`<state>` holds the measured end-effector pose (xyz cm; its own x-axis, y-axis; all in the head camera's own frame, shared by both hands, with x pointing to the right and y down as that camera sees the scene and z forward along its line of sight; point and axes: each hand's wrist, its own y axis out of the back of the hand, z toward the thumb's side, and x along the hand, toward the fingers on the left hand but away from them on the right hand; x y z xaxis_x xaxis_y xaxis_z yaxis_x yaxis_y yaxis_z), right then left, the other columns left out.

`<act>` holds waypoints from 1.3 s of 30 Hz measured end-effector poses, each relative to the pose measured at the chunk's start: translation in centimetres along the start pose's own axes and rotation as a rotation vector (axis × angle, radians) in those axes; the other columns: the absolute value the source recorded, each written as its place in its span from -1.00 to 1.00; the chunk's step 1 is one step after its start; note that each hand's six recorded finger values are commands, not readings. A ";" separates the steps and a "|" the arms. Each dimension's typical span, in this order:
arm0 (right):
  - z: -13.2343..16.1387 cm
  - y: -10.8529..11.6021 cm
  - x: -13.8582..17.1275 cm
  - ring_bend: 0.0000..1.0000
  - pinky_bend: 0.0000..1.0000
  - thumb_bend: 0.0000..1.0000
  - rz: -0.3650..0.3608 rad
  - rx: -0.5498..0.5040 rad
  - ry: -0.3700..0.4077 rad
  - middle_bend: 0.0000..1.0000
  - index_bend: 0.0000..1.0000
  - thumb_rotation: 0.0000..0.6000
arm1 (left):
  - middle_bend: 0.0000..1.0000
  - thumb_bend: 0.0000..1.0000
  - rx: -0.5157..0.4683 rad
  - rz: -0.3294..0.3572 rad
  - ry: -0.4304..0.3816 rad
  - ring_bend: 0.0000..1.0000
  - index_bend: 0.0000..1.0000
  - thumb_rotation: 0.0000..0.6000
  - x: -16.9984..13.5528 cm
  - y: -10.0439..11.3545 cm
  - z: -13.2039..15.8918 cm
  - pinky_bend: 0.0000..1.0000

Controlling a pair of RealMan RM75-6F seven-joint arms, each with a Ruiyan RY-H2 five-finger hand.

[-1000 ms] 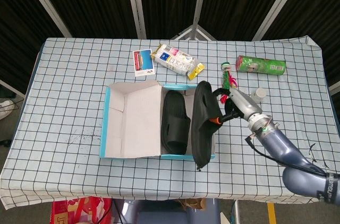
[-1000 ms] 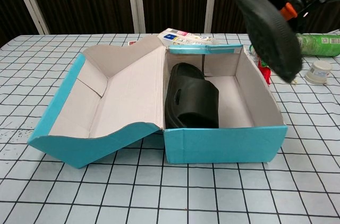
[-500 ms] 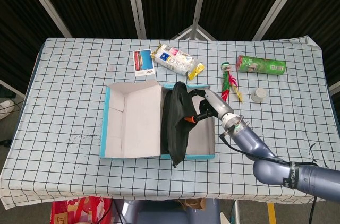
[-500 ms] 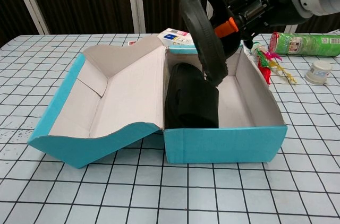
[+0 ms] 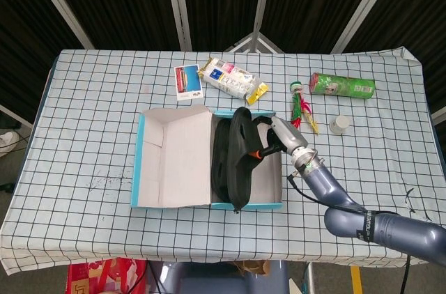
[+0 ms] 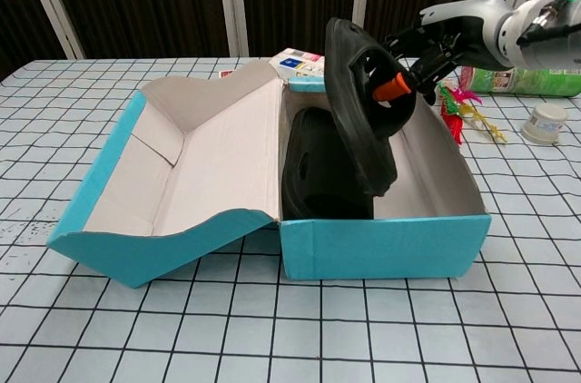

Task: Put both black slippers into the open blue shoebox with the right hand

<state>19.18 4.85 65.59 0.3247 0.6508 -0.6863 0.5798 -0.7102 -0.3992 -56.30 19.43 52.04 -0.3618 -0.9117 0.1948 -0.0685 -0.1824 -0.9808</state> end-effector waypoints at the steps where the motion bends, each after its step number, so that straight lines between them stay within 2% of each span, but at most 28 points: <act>1: -0.4 0.0 -0.1 0.42 0.27 -0.53 0.002 0.002 -0.006 -0.05 0.35 1.00 | -0.87 -0.25 0.002 -0.001 0.000 -0.94 -0.76 1.00 0.0 0.0 0.0 -0.74; 9: -2.1 -0.7 -1.0 0.42 0.27 -0.52 0.018 0.001 -0.039 -0.05 0.35 1.00 | -0.87 -0.25 0.012 -0.004 0.003 -0.94 -0.77 1.00 0.1 -0.3 0.2 -0.74; 21: -3.1 -1.6 -2.7 0.42 0.27 -0.50 0.018 -0.007 -0.035 -0.05 0.35 1.00 | -0.87 -0.25 0.017 -0.003 0.011 -0.94 -0.76 1.00 0.2 -0.3 0.0 -0.74; 33: -5.4 -2.6 -3.1 0.42 0.27 -0.50 0.027 0.048 -0.051 -0.05 0.36 1.00 | -0.87 -0.25 0.023 -0.009 0.009 -0.94 -0.76 1.00 0.2 -0.5 0.1 -0.74; 39: -5.9 -2.8 -3.2 0.42 0.27 -0.50 -0.001 0.092 -0.038 -0.05 0.36 1.00 | -0.87 -0.25 0.022 -0.007 0.006 -0.94 -0.76 1.00 0.1 -0.5 0.2 -0.74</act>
<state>20.92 6.40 72.49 0.2942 0.6421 -0.7079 0.5085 -0.7323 -0.4530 -56.12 19.30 52.53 -0.3671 -0.9080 0.2018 -0.0504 -0.1973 -0.9791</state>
